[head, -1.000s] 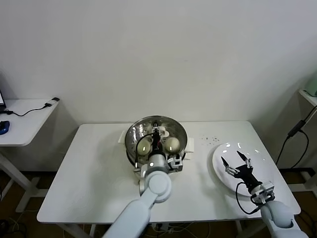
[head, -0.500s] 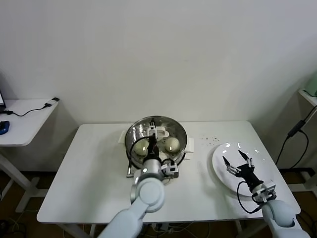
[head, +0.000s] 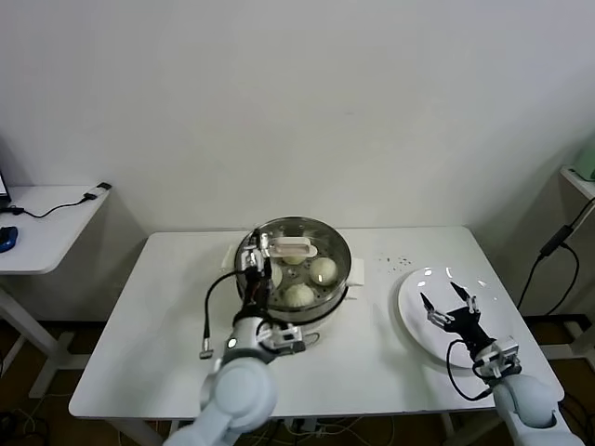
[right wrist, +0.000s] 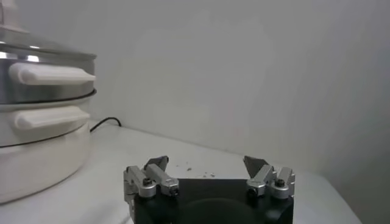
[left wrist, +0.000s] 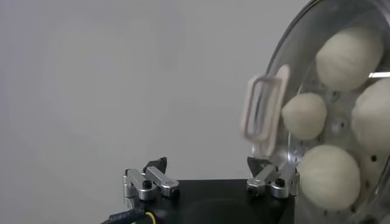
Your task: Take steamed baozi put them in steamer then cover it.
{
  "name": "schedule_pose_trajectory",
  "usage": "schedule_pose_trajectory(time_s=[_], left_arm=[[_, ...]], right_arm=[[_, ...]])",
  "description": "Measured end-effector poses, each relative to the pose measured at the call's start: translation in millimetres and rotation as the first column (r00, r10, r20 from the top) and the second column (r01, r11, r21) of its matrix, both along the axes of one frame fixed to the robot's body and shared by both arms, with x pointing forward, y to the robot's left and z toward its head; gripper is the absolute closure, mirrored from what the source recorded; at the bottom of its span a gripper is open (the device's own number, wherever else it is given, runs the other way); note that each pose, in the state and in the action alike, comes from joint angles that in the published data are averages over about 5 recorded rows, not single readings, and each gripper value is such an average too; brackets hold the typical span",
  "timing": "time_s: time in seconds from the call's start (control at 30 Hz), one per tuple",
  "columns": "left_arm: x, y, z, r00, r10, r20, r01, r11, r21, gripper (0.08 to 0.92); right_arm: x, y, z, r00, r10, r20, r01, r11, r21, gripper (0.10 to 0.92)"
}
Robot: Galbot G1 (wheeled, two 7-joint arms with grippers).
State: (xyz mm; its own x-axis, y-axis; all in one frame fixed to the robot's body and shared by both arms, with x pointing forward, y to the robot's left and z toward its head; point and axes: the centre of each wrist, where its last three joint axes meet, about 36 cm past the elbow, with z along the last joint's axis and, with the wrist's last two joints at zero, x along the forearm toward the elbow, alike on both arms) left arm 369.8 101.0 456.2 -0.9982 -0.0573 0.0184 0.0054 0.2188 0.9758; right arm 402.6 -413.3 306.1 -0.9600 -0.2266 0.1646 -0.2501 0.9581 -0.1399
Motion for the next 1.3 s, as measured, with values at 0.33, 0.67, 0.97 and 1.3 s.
schedule_pose_trajectory(time_s=[0.33, 0.67, 0.97, 1.3], left_arm=[[-28.0, 79.5, -3.2, 0.9874, 0.112, -0.111, -0.141, 0.941, -0.306, 0.177], [-60.6, 158.1, -30.7, 0.9931, 0.047, -0.107, -0.11, 0.688, -0.718, 0.177], [-95.8, 197.5, -64.8, 0.9922, 0.103, -0.07, -0.109, 0.439, -0.892, 0.177], [-116.3, 208.9, -76.6, 0.9893, 0.143, -0.027, -0.079, 0.368, -0.927, 0.177]], right_arm=[[-8.5, 12.0, 8.6, 0.999, -0.027, 0.017, 0.027, 1.0, 0.01, 0.2], [-21.3, 22.4, 13.2, 0.999, -0.036, 0.028, 0.035, 0.999, 0.016, 0.2], [-32.4, 28.5, 15.1, 0.999, -0.031, 0.014, 0.031, 0.999, 0.028, 0.2], [-41.1, 25.6, 16.2, 0.999, -0.039, 0.005, 0.039, 0.998, 0.047, 0.2]])
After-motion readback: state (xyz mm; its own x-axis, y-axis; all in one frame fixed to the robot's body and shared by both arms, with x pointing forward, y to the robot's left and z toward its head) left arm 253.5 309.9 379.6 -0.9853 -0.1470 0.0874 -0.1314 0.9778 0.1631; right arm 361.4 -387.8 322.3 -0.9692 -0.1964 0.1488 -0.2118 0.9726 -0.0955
